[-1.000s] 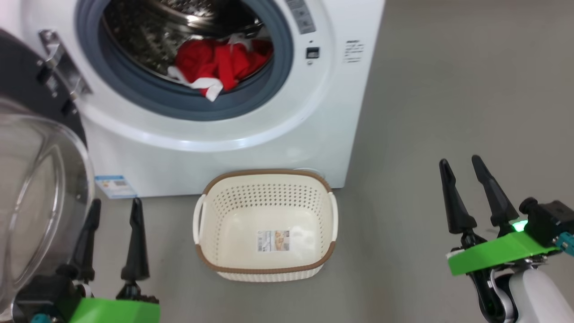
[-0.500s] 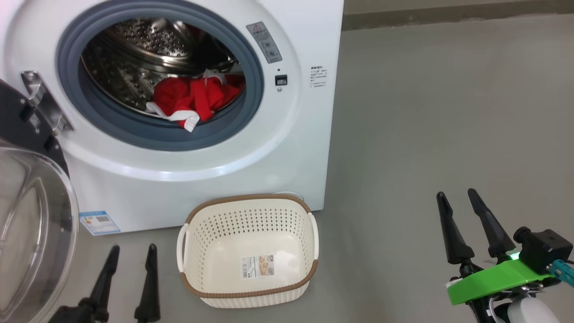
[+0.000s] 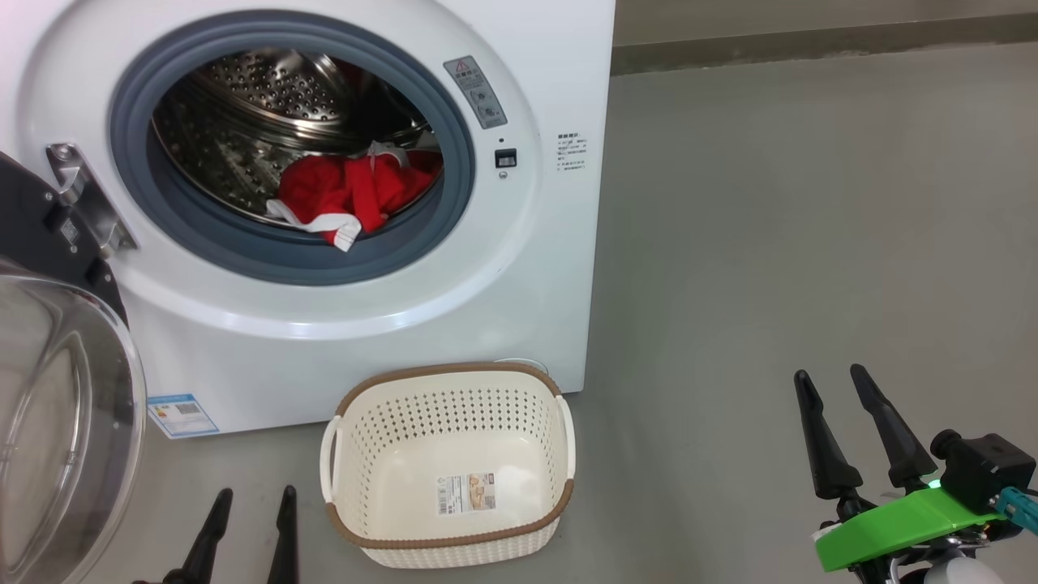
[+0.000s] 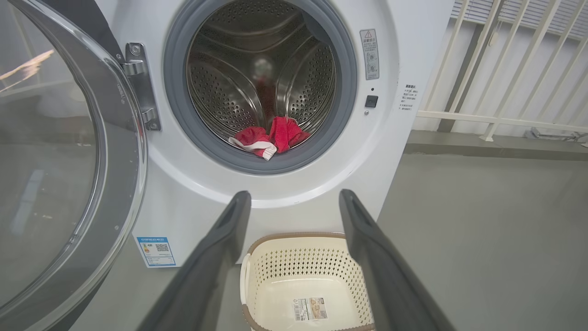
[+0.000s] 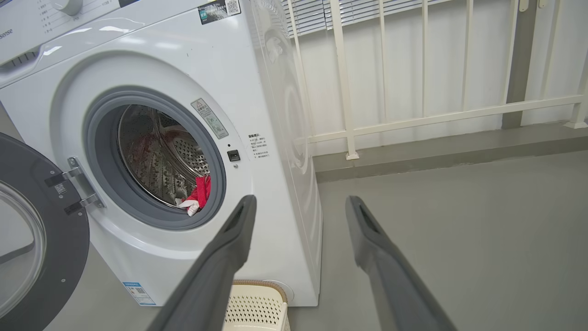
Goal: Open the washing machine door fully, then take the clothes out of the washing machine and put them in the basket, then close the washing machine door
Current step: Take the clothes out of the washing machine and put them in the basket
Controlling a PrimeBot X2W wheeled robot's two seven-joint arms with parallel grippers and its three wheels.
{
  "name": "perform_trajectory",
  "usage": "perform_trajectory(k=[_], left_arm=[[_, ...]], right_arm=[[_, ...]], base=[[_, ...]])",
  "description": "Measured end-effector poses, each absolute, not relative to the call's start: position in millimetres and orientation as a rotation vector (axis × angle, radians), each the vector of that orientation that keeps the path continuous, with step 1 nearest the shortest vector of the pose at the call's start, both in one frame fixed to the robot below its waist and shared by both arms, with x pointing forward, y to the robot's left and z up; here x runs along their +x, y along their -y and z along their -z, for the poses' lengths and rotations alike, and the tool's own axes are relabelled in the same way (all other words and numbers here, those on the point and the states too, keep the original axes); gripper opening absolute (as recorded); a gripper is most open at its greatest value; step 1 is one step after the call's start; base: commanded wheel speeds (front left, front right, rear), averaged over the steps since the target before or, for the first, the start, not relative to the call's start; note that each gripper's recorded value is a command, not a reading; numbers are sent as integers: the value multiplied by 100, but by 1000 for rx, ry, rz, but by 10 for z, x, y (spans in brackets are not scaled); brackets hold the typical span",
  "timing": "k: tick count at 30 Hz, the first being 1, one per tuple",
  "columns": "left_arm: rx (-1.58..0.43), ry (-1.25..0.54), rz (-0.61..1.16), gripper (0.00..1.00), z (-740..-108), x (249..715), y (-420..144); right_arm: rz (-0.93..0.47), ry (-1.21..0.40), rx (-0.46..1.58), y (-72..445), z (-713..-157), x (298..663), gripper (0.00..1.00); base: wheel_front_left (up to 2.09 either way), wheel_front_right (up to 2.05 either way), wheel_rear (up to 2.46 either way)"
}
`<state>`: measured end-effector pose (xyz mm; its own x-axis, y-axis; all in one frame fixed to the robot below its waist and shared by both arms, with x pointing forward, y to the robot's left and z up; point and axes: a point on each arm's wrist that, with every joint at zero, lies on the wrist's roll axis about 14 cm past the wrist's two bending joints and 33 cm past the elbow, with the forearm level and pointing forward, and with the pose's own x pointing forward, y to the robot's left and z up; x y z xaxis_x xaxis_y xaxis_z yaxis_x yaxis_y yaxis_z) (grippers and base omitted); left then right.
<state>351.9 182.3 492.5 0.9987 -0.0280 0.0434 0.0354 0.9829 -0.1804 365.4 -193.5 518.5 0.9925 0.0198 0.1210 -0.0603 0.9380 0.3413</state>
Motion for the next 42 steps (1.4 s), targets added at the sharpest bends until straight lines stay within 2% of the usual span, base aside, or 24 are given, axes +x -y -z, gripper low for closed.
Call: perform_trajectory(k=[28, 42], left_arm=[[-160, 18, 22, 100, -4851, 3485, -1871], [-125, 16, 11, 100, -4847, 3494, -1925]], right_arm=[[-49, 98, 359, 1900, -5133, 3630, 100], [-49, 107, 368, 1882, -5158, 3619, 100]], base=[[1, -2, 2], [118, -120, 2]])
